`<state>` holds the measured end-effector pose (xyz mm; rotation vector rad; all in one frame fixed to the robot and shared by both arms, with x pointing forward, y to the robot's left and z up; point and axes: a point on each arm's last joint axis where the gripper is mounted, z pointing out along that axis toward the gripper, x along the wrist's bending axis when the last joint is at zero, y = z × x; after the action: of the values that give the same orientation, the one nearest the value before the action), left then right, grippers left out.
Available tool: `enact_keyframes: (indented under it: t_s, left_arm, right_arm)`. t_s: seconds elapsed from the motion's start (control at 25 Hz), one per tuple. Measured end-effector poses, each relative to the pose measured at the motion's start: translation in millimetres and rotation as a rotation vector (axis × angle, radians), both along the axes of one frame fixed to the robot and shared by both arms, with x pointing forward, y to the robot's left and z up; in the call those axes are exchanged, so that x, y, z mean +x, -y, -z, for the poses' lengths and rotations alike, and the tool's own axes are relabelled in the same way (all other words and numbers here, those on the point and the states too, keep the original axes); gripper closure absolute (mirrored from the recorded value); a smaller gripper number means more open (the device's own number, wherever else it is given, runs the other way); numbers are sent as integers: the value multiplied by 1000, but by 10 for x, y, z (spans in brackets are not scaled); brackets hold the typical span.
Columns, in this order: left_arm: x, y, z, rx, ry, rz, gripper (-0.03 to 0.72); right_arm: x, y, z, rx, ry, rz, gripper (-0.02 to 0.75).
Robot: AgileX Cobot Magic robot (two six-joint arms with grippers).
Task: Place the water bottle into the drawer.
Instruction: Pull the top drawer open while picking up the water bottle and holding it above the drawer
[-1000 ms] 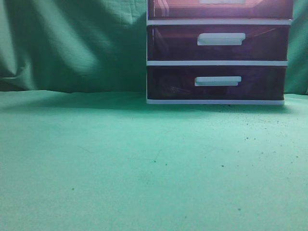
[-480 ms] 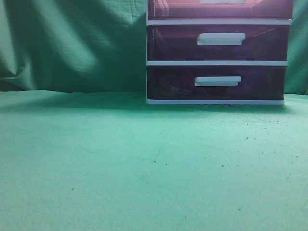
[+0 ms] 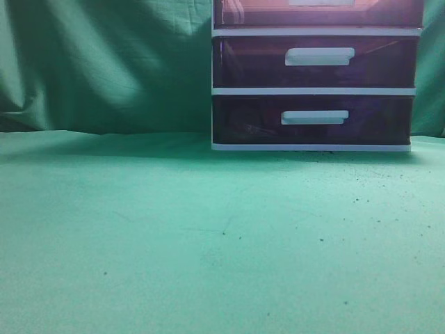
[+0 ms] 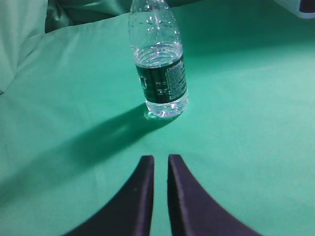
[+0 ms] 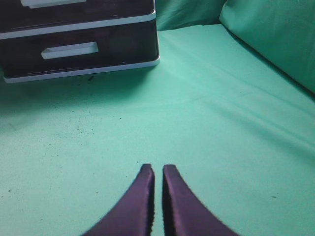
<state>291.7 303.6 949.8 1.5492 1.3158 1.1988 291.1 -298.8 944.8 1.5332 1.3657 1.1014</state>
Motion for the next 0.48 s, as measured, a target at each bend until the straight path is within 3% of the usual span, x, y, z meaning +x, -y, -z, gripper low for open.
enact_keyframes:
  t_s: [0.08,0.16,0.28,0.44,0.48]
  left_arm:
    - [2,5,-7,-17,8,1,622]
    - [11,31,-40,-118,47,6,622]
    - [31,46,-172,-252,194,7,622]
    - [33,30,-287,-300,322,0,622]
    - [32,28,-300,-341,336,-5,622]
  right_arm:
    - [0,0,0,0,0,0,690]
    - [0,0,0,0,0,0,690]
    - [0,0,0,0,0,0,690]
    - [0,0,0,0,0,0,690]
    - [0,0,0,0,0,0,690]
